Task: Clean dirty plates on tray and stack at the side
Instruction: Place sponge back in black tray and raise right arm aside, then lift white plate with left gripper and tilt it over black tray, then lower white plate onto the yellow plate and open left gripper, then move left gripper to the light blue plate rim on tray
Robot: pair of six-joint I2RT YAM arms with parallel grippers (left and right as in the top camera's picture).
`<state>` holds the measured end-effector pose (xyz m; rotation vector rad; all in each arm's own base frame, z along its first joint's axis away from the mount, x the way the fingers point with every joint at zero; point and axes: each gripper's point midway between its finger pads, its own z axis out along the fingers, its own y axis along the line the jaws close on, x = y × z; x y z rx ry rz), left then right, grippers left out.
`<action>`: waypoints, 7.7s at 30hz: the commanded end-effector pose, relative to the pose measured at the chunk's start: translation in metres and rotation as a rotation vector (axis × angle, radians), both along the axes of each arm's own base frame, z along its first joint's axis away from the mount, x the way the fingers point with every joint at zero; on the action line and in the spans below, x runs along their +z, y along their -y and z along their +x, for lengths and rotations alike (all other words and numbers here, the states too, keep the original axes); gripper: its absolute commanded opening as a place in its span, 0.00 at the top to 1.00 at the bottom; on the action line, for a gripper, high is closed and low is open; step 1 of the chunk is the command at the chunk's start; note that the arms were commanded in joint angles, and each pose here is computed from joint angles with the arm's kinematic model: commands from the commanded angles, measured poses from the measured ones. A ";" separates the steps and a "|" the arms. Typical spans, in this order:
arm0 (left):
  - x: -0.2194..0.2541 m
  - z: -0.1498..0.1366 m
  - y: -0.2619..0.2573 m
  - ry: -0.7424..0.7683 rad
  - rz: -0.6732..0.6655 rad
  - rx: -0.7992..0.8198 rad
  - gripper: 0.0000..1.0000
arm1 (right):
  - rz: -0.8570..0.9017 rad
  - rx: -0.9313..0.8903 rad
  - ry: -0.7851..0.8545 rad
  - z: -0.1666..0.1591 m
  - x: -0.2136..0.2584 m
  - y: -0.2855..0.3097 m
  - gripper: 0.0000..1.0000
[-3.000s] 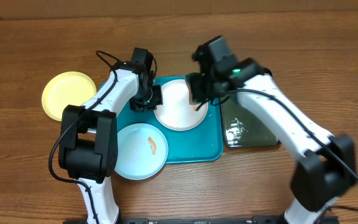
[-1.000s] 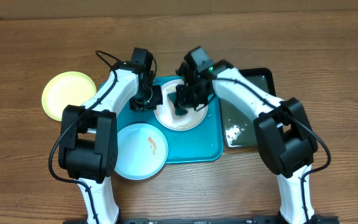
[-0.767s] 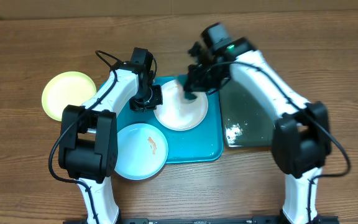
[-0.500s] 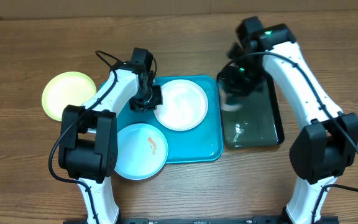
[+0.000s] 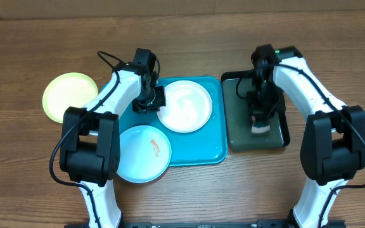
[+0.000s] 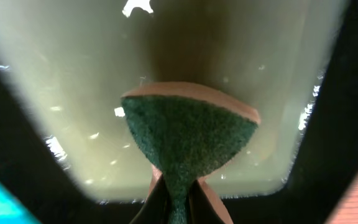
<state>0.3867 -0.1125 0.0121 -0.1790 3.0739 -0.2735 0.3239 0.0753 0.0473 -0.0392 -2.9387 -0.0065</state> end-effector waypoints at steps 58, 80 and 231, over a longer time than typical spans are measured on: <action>0.153 0.057 0.015 0.243 0.075 -0.012 0.96 | -0.034 -0.540 0.469 0.103 0.045 0.209 0.00; 0.225 0.049 0.165 0.819 0.490 -0.260 0.96 | -0.034 -0.541 0.469 0.103 0.045 0.209 0.00; 0.170 -0.165 -0.097 -0.130 0.103 0.442 0.96 | -0.034 -0.540 0.468 0.103 0.045 0.209 0.00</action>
